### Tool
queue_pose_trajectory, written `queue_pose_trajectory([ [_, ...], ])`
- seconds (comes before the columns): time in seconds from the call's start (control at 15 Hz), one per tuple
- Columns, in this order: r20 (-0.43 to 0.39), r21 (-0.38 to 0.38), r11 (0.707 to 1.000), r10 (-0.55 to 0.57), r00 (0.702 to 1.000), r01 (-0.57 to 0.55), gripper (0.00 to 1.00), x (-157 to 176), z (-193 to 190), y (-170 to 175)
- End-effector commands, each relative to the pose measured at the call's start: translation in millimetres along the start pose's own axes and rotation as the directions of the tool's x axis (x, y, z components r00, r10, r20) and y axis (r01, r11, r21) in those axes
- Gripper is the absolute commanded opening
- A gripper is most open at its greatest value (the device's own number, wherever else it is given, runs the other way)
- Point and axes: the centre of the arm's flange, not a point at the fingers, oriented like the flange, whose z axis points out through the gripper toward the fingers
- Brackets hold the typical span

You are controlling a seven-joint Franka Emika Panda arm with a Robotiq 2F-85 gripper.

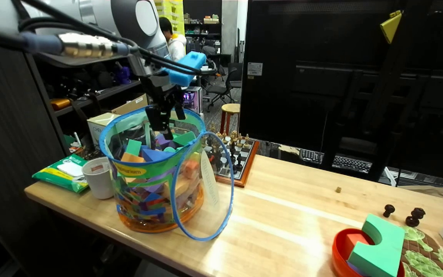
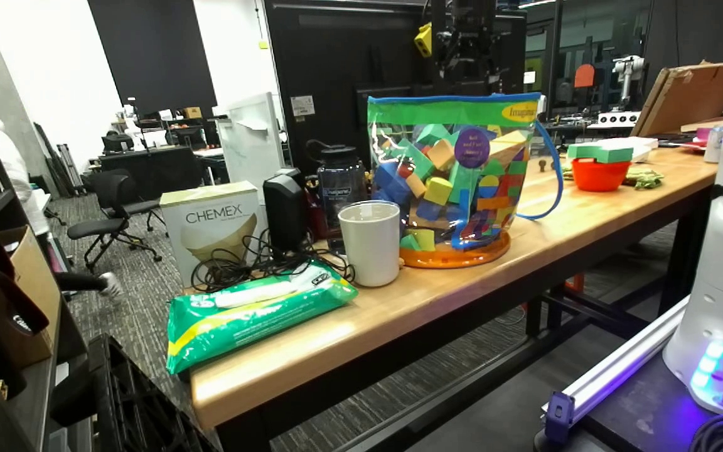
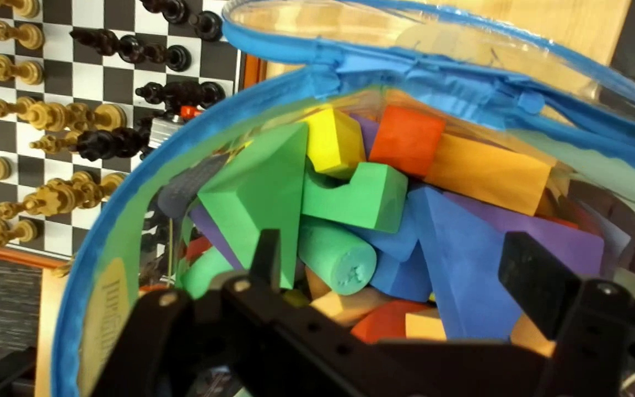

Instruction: Remove one block from the toy bag

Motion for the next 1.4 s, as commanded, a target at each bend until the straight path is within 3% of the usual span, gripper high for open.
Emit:
queue_pose_trajectory([
  [0.0,0.083,-0.014,0.993,-0.115,0.99,0.117,1.0,-4.0,26.6,8.6],
  [0.27,0.119,-0.005,0.988,-0.152,0.981,0.154,1.0,-12.3,46.2,20.7],
  [1.33,0.015,0.017,0.998,-0.067,0.998,0.067,1.0,-9.0,54.5,48.1],
])
